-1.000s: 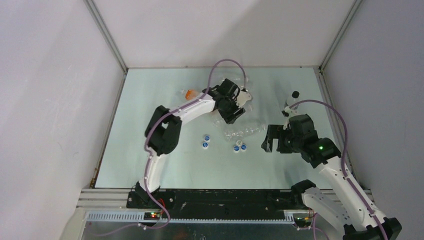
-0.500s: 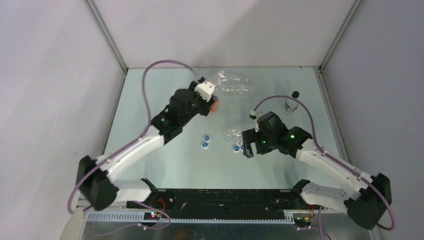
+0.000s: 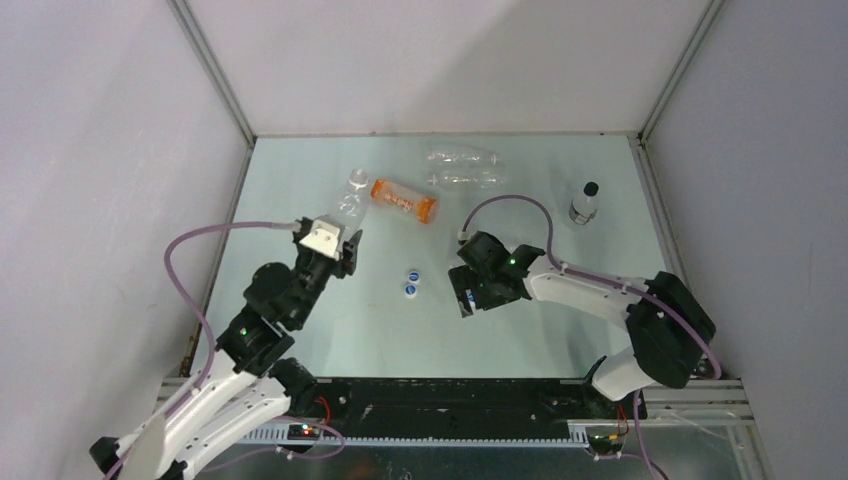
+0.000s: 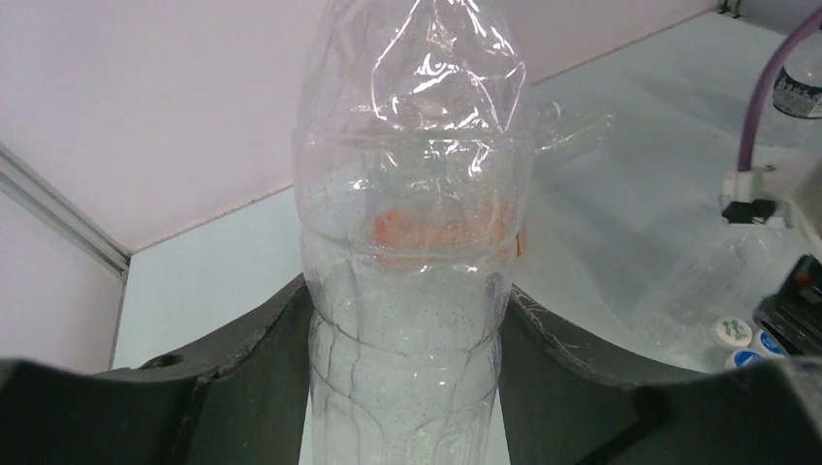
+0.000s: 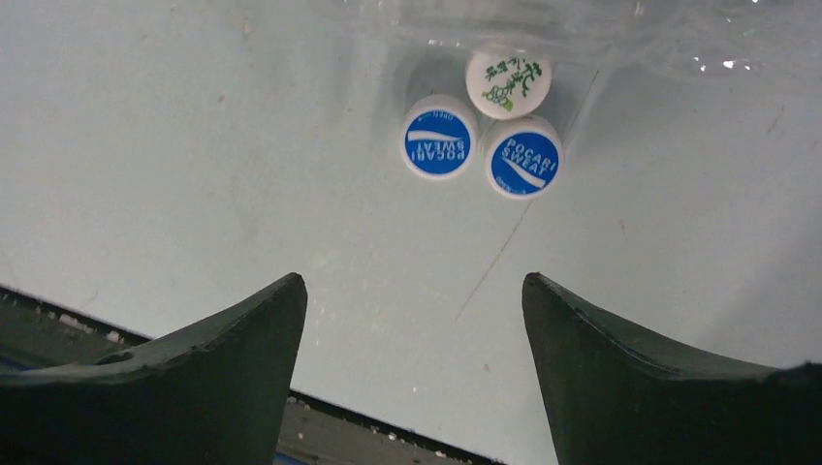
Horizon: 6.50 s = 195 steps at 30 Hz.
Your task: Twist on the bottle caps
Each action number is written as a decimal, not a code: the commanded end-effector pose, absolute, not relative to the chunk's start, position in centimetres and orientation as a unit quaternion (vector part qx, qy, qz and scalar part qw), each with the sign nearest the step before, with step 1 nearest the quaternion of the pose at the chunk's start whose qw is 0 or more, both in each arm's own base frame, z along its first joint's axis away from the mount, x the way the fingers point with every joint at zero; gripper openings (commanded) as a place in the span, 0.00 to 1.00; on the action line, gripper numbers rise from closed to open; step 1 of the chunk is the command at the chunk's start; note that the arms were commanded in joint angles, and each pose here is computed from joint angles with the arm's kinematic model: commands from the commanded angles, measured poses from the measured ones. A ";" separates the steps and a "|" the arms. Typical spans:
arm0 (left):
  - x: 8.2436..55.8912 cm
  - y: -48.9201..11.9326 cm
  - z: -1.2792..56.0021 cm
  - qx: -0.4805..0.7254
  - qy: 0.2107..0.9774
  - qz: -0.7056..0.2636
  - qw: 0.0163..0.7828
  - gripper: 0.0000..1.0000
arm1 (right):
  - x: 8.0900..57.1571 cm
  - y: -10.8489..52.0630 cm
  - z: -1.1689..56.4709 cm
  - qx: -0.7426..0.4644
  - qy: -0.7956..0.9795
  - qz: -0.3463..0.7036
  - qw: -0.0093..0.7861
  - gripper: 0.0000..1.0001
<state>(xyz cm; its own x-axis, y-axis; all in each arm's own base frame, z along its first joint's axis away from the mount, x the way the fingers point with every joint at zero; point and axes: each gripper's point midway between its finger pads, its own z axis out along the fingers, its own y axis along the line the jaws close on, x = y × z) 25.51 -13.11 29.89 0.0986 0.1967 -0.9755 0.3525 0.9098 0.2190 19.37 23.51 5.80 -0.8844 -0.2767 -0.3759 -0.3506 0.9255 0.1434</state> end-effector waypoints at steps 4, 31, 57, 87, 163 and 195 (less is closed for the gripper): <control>23.4 -11.6 27.7 0.212 0.669 -0.057 0.710 0.45 | 22.3 25.7 4.7 -0.121 0.965 0.095 0.210 0.77; 20.4 -14.4 24.0 0.363 0.646 -0.099 0.664 0.44 | 24.9 26.2 1.8 -0.092 0.974 0.046 0.204 0.22; 17.8 -23.4 23.6 0.559 0.548 -0.360 0.507 0.30 | 18.9 25.1 32.2 -0.445 0.651 0.339 0.513 0.00; 16.0 -24.3 27.0 0.621 0.521 -0.394 0.434 0.26 | 14.7 28.4 34.7 -0.632 0.398 0.391 0.538 0.00; 22.3 -24.1 25.9 0.520 0.573 -0.105 0.625 0.02 | 20.0 29.1 35.9 -0.268 0.717 0.446 0.464 0.59; 14.9 -25.9 25.4 0.665 0.546 -0.337 0.383 0.05 | 12.6 27.4 34.4 -0.669 0.385 0.354 0.528 0.57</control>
